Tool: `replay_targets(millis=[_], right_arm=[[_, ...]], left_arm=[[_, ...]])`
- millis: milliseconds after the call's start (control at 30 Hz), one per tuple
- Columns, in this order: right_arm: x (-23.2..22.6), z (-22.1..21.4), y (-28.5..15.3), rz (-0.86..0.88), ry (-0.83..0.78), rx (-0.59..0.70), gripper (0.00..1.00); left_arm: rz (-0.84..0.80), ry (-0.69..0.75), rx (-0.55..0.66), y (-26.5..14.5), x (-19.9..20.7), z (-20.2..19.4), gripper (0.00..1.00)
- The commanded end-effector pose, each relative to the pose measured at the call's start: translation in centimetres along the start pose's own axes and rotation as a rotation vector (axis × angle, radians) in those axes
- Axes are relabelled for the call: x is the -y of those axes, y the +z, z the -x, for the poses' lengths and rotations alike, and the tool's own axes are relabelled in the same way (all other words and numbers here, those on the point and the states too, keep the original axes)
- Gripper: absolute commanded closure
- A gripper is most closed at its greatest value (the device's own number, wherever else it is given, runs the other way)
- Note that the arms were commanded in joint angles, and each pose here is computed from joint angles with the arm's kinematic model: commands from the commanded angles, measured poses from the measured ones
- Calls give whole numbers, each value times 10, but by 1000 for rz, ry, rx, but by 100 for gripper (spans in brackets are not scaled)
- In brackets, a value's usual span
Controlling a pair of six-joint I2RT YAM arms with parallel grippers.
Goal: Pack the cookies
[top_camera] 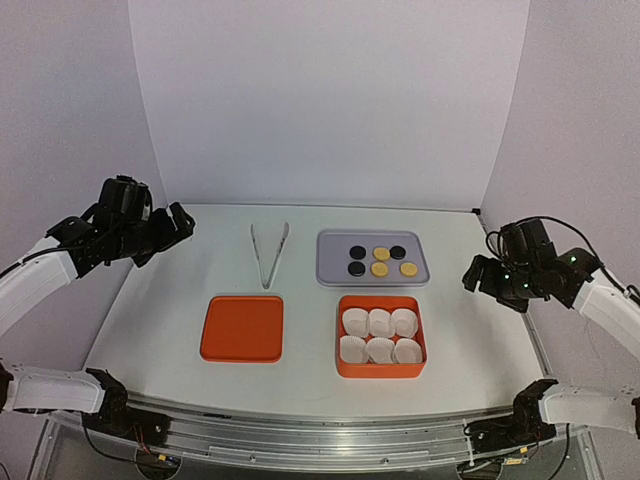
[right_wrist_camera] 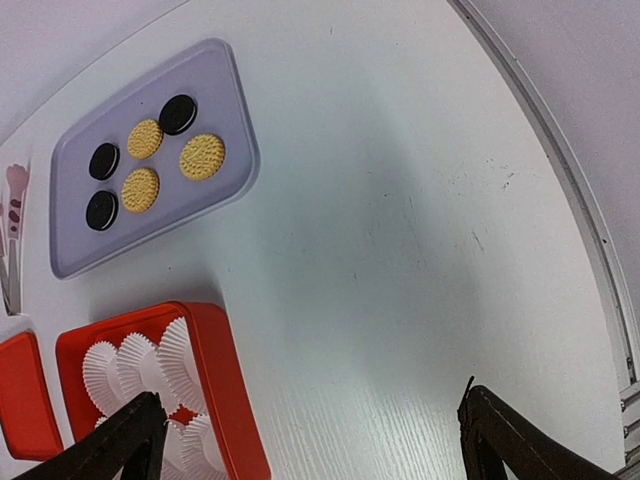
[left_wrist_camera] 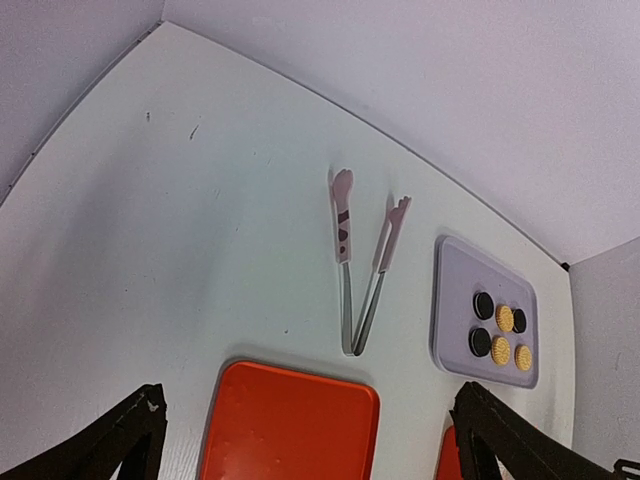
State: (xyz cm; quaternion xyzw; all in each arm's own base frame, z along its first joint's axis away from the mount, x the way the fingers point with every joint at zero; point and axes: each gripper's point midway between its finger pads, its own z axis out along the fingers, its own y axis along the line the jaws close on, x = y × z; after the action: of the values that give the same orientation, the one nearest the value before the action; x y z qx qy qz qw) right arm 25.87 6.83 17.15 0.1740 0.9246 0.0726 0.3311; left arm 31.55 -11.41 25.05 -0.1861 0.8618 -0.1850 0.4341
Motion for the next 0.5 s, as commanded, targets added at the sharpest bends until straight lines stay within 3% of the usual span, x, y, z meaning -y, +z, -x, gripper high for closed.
replay_targets(millis=[0, 167, 467], right_arm=[[-6, 9, 4, -7, 55, 21, 2], [-12, 11, 10, -7, -43, 3, 2], [-32, -5, 31, 42, -107, -119, 3]], left_arm=[[30, -26, 2, 11, -1, 1, 0], [46, -8, -55, 47, 14, -3, 0], [167, 39, -142, 157, 33, -11, 1]])
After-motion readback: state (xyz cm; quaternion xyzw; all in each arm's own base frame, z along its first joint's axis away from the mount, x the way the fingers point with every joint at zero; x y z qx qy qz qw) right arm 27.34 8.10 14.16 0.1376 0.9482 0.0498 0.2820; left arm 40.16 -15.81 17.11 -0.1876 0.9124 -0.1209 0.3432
